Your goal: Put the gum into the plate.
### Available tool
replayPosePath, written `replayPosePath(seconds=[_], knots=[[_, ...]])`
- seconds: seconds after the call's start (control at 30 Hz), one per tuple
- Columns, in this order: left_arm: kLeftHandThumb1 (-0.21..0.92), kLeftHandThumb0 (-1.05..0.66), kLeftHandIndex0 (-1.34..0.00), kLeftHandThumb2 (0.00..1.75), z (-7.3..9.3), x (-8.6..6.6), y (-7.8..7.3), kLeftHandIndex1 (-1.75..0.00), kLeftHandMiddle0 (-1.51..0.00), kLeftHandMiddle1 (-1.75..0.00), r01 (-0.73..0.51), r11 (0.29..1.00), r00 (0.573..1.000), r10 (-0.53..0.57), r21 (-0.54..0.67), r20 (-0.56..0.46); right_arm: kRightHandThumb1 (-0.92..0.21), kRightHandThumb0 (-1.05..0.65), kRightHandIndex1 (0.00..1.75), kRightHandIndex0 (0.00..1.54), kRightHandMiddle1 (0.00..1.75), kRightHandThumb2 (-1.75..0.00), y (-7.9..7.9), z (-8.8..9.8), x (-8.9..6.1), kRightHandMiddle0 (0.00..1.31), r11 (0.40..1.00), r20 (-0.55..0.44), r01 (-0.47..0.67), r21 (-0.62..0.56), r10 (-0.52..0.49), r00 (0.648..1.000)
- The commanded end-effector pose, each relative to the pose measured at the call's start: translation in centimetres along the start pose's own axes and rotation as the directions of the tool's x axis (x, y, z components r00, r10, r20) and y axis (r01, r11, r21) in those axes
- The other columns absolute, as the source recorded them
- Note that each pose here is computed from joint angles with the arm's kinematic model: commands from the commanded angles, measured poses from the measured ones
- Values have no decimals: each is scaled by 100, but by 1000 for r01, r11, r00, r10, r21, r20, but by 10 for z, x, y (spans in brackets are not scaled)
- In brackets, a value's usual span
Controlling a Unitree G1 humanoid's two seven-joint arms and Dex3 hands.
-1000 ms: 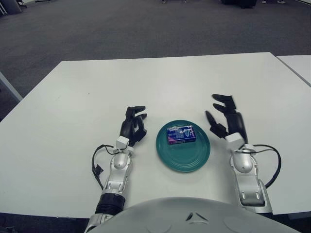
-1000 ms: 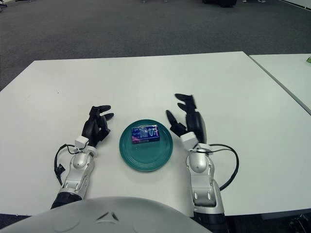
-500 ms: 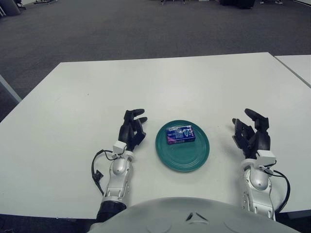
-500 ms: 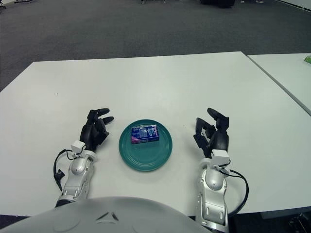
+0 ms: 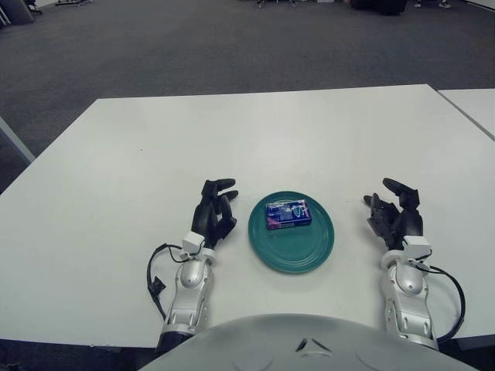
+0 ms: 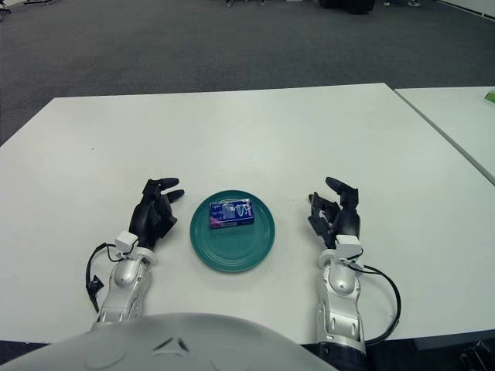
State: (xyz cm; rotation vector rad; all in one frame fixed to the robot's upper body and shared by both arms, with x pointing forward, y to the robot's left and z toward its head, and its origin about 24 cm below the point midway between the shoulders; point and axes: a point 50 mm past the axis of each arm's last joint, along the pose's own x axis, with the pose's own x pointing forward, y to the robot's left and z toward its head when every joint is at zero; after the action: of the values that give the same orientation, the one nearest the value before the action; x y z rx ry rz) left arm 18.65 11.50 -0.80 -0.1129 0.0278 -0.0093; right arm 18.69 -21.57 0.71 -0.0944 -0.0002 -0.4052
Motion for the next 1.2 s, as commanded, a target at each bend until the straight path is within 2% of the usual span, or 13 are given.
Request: replayPosePath(seconds=[0.0,0.2,0.53,0.77,1.03,1.17], knots=[[92,-81,-24,89,-18,-9,-1,-136,-31,-113,-28,1000,991,27,-7,-129,-80,-48,90,52,117,-79,3,-21,-6,3,1000,-83,-13,0,13,996],[92,-80,-26,87,-19,-9,1,-137,-28,-117,-49,999,990,48,0,-135,-81,-48,93,50,120,-77,4,-28,-8,1,1000,-86,-26,8,27,996],[92,-83,-27,88,-13,-7,0,-140,-24,-130,-53,998,992,56,28,-113,-69,-44,103,52,125,-88,6,-37,-14,0,998,-116,-45,37,50,992],[92,-83,-27,88,-19,-9,-1,-141,-23,-131,-47,997,989,54,60,-135,-65,-43,112,54,128,-92,8,-40,-18,0,997,-126,-63,42,68,990],[92,-81,-23,90,-45,-7,8,-141,-26,-123,-60,996,973,74,70,-219,-76,-51,107,55,124,-84,7,-44,-21,0,997,-124,-72,32,75,989],[92,-83,-21,92,-46,-6,9,-141,-25,-120,-65,997,972,74,46,-221,-80,-54,104,57,122,-79,7,-44,-22,1,997,-111,-74,23,76,991]])
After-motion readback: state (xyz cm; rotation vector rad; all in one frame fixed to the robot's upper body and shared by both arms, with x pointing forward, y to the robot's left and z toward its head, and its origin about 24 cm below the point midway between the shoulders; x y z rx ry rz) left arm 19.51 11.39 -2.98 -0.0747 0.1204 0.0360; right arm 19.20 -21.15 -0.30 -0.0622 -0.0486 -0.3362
